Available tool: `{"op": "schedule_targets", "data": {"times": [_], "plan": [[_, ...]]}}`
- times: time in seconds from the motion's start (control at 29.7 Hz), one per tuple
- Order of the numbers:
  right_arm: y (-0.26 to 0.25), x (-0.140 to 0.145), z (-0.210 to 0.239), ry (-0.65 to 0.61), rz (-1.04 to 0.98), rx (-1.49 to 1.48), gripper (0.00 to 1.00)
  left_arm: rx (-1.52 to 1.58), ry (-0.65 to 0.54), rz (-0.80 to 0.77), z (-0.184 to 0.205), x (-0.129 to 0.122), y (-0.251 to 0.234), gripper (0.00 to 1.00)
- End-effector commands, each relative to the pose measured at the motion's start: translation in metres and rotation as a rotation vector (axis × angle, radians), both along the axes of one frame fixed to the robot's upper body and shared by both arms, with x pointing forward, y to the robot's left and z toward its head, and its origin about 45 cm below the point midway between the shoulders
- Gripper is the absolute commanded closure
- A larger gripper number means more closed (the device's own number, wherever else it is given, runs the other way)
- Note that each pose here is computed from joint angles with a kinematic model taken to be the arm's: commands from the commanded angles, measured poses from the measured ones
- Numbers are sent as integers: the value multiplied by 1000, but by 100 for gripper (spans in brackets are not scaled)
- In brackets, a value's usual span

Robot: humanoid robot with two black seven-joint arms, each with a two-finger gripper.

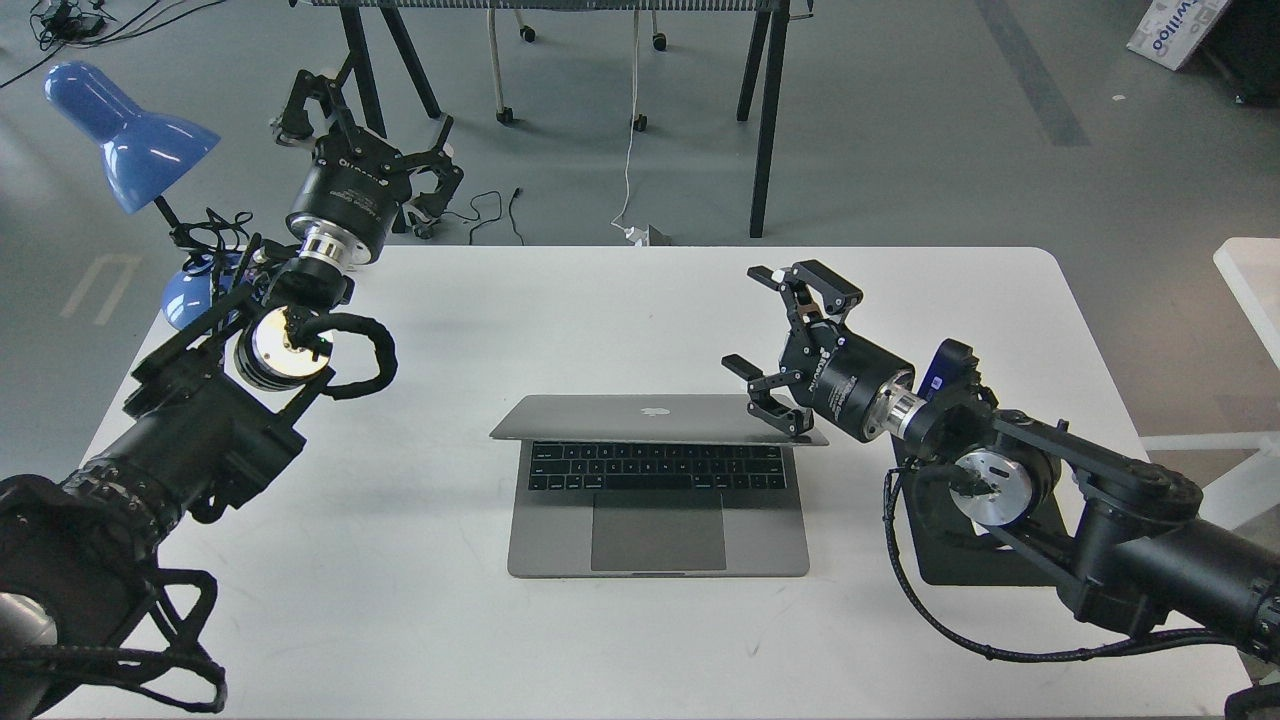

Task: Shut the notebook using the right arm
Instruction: 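Push the laptop screen down toward the keyboard with the right gripper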

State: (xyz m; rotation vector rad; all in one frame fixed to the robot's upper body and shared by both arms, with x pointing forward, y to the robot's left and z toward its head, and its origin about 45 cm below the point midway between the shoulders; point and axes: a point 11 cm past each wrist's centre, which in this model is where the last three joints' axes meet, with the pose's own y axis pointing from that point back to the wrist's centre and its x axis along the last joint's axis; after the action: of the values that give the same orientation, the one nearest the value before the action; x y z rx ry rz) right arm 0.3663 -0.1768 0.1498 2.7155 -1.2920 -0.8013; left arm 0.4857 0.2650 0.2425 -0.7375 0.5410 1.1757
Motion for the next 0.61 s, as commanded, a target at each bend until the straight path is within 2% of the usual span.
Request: {"op": "schedule_targets", "data": {"times": [0.0, 0.27, 0.57], "plan": [[0, -14, -18, 20, 20, -38, 0, 0, 0, 0, 0, 0, 0, 0], [-3, -47, -55, 54, 77, -133, 0, -1, 0, -1, 0, 0, -1, 0], [-3, -60, -71, 84, 78, -145, 0, -1, 0, -1, 0, 0, -1, 0]]}}
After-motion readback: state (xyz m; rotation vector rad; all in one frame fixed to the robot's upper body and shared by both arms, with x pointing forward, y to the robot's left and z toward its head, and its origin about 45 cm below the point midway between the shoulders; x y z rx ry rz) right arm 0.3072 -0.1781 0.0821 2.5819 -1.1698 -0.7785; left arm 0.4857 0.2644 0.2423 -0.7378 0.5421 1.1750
